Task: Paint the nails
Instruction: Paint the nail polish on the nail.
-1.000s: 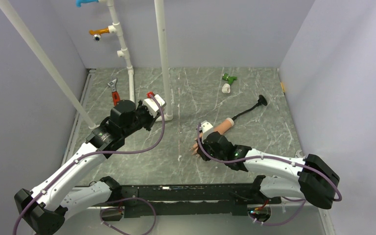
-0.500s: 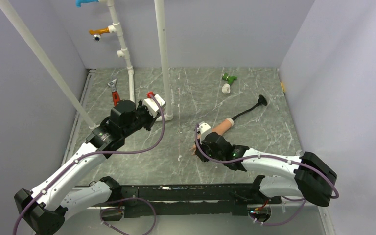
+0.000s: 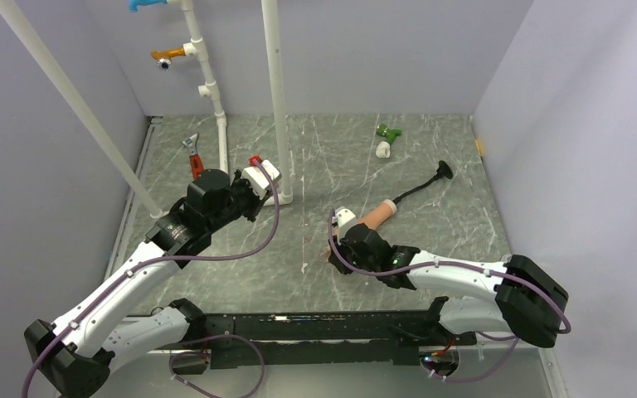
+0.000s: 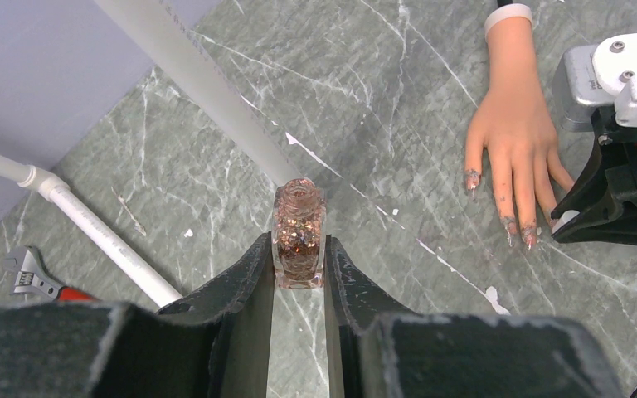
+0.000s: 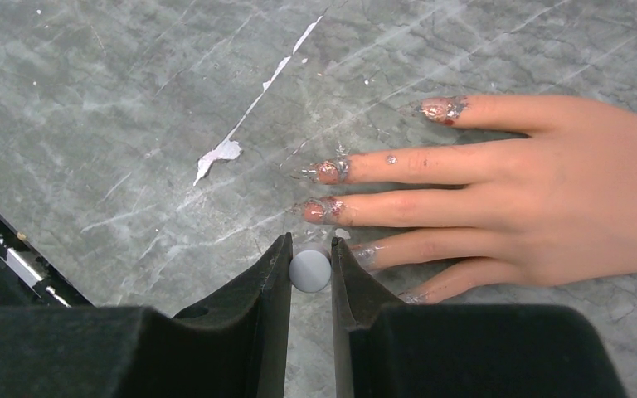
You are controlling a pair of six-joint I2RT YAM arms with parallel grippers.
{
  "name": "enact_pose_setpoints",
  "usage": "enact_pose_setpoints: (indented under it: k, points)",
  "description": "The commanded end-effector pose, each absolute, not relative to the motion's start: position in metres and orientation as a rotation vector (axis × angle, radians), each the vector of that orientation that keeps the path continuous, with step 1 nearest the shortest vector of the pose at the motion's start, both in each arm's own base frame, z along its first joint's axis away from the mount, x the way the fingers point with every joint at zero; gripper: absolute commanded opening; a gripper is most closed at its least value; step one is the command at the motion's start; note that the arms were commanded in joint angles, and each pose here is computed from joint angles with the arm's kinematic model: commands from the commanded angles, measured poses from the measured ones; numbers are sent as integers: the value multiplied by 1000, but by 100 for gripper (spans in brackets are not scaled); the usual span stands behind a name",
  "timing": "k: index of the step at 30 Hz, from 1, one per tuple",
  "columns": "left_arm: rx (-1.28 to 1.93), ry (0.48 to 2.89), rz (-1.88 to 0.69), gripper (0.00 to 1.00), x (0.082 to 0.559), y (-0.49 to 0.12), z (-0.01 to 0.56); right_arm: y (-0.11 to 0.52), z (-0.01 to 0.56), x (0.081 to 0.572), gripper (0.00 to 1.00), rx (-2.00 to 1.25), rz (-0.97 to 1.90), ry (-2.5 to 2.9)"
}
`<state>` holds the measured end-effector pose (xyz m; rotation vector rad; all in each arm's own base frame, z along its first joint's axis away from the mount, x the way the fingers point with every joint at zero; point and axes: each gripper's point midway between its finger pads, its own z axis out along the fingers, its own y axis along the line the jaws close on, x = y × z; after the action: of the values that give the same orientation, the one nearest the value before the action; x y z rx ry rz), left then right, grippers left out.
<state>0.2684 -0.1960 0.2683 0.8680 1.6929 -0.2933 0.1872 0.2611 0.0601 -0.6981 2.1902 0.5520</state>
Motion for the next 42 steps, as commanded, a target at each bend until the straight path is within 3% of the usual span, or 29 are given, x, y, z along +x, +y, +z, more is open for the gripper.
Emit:
enact_pose_setpoints:
  k: [1,42]
  points:
    - [845,1618,-294,0,271,-199,295,278,76,189,0,-682,626,2142]
    - [847,1618,-292,0,271,-199,295,280,89,183,0,-678,690,2092]
